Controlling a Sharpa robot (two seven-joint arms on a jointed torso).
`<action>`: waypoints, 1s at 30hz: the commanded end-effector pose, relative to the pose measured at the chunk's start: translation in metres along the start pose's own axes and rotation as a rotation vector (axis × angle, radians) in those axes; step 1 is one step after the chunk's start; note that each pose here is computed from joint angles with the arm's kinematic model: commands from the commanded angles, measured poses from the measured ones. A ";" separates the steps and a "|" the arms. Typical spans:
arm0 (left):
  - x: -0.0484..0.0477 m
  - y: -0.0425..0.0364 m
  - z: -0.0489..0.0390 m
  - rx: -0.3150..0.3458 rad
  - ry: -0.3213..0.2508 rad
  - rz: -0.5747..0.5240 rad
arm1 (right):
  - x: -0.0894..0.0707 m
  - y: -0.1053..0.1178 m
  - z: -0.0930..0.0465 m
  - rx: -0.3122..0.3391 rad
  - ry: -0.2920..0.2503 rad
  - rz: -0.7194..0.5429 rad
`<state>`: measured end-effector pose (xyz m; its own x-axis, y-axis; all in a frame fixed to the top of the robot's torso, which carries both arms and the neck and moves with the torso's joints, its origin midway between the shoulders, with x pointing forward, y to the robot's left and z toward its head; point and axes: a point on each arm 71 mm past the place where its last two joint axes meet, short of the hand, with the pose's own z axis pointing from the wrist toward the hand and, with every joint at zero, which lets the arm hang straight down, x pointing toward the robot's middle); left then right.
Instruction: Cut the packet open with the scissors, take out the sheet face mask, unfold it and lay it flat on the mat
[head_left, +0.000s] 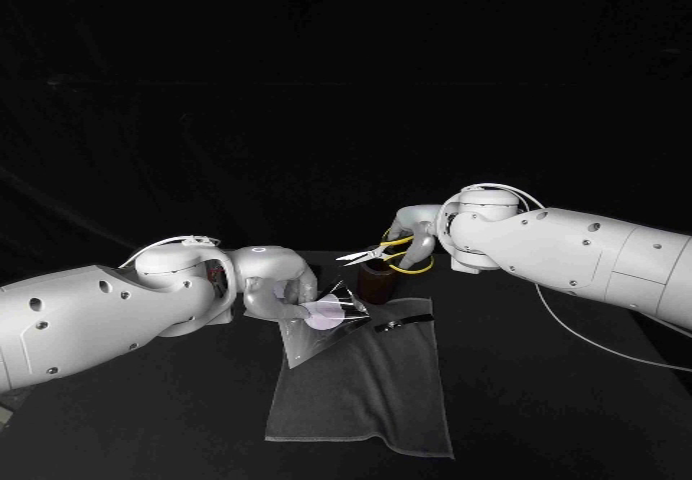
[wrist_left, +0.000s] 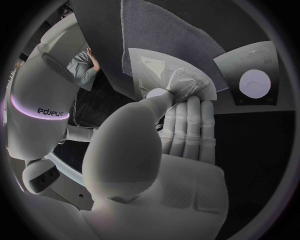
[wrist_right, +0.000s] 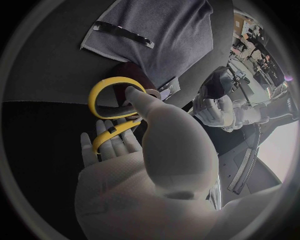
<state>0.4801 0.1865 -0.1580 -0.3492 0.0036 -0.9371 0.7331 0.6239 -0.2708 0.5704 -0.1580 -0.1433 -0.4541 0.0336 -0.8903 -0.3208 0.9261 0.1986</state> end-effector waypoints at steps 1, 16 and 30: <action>0.0005 -0.0006 0.0005 0.003 0.012 -0.007 | 0.000 0.001 0.000 -0.005 -0.004 -0.002; 0.0118 -0.0011 0.0050 0.003 0.030 -0.015 | 0.001 0.000 -0.002 -0.005 -0.010 -0.008; 0.0320 0.0039 0.0168 -0.028 0.077 0.084 | 0.001 -0.002 -0.003 -0.001 -0.008 0.003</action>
<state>0.4807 0.1770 -0.1895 -0.3685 0.0558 -0.9280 0.7303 0.6350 -0.2518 0.5676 -0.1604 -0.1450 -0.4575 0.0344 -0.8885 -0.3220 0.9250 0.2016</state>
